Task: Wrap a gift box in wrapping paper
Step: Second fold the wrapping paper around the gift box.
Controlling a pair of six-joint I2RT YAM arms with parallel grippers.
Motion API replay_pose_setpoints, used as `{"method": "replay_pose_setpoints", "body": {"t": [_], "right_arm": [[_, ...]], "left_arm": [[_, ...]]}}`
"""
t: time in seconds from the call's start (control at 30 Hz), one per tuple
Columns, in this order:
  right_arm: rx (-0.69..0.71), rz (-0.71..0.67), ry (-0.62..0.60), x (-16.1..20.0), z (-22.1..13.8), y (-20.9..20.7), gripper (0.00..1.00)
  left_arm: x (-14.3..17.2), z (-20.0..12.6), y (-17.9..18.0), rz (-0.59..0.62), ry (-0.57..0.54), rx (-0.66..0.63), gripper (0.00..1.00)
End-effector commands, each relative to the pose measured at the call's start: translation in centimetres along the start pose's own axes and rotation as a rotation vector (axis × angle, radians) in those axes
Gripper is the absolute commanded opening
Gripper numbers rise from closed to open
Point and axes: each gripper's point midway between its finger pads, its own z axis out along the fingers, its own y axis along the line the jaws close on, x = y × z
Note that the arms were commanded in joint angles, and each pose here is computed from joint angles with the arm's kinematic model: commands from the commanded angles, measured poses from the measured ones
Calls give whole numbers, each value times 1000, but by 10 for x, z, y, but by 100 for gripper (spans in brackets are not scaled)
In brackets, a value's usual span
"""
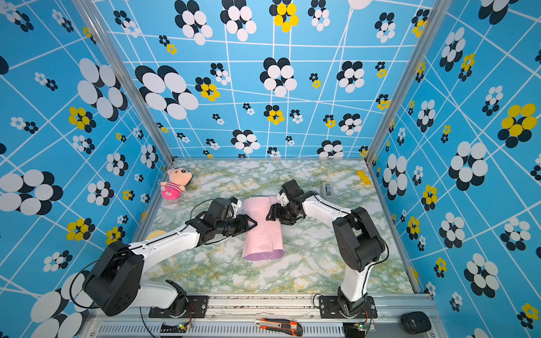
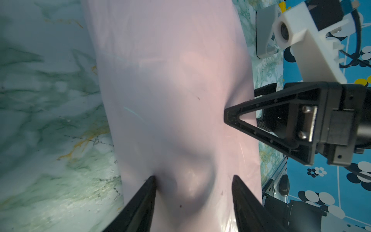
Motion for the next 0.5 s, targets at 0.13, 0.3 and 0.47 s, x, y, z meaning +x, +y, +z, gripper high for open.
{"method": "replay_pose_setpoints", "body": {"t": [0.13, 0.3, 0.47], "right_arm": [[-10, -4, -15, 2, -15, 9, 77], [-35, -1, -22, 0, -21, 17, 80], [-25, 22, -17, 0, -19, 15, 80]], "left_arm": [[-10, -2, -15, 43, -16, 7, 61], [-12, -2, -19, 72, -14, -8, 60], [-11, 2, -21, 89, -6, -15, 60]]}}
